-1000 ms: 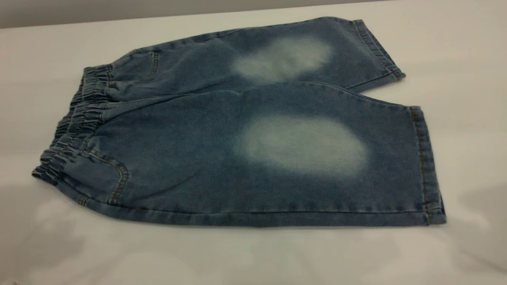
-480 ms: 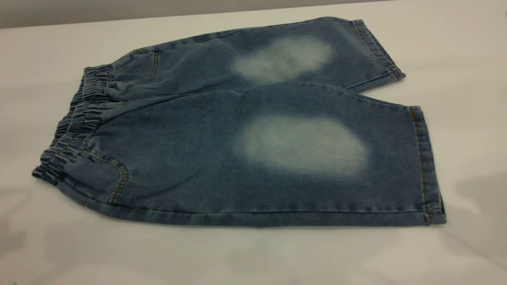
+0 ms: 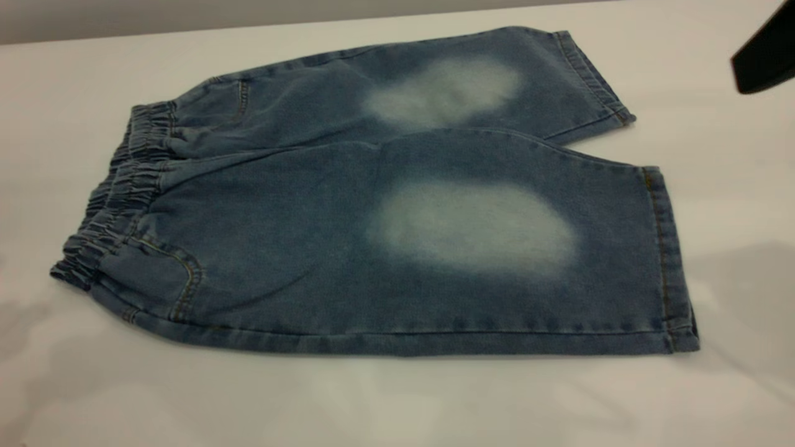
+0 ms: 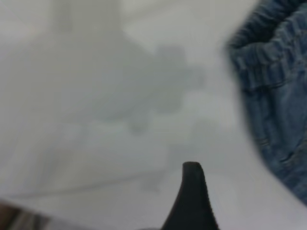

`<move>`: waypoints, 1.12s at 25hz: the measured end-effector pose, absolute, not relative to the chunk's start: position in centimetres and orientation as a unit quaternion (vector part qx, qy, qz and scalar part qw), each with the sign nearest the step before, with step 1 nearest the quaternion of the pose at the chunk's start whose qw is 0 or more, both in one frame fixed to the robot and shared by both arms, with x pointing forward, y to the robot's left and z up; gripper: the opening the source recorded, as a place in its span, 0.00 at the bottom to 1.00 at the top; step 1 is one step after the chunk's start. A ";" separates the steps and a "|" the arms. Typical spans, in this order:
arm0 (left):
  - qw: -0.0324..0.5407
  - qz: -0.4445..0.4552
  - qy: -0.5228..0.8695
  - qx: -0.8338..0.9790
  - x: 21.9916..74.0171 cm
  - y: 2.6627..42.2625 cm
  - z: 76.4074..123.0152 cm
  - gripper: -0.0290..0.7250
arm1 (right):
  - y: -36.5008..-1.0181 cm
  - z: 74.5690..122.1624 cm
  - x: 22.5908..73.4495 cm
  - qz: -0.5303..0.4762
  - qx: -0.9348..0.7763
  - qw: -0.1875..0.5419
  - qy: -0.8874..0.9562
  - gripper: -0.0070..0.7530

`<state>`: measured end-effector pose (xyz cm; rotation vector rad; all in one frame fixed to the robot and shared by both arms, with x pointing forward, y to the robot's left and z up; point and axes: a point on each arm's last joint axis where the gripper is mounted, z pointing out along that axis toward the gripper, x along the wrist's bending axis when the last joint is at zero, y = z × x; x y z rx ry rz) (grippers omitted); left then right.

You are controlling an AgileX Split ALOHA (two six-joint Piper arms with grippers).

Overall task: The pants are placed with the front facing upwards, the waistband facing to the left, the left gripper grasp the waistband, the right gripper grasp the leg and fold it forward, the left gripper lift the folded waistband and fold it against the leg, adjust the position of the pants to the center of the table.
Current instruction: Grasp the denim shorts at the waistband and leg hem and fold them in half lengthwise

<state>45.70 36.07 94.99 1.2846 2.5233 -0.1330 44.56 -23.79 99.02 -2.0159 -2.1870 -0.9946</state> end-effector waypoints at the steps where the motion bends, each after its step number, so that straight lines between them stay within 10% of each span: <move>1: 0.161 -0.057 0.875 0.453 46.1 36.2 94.3 0.73 | -23.7 98.9 44.7 -0.322 -0.642 0.009 -0.696 0.54; 28: 0.183 -0.140 0.815 0.532 51.7 37.7 86.1 0.72 | -23.3 99.3 45.3 -0.360 -0.634 0.002 -0.684 0.54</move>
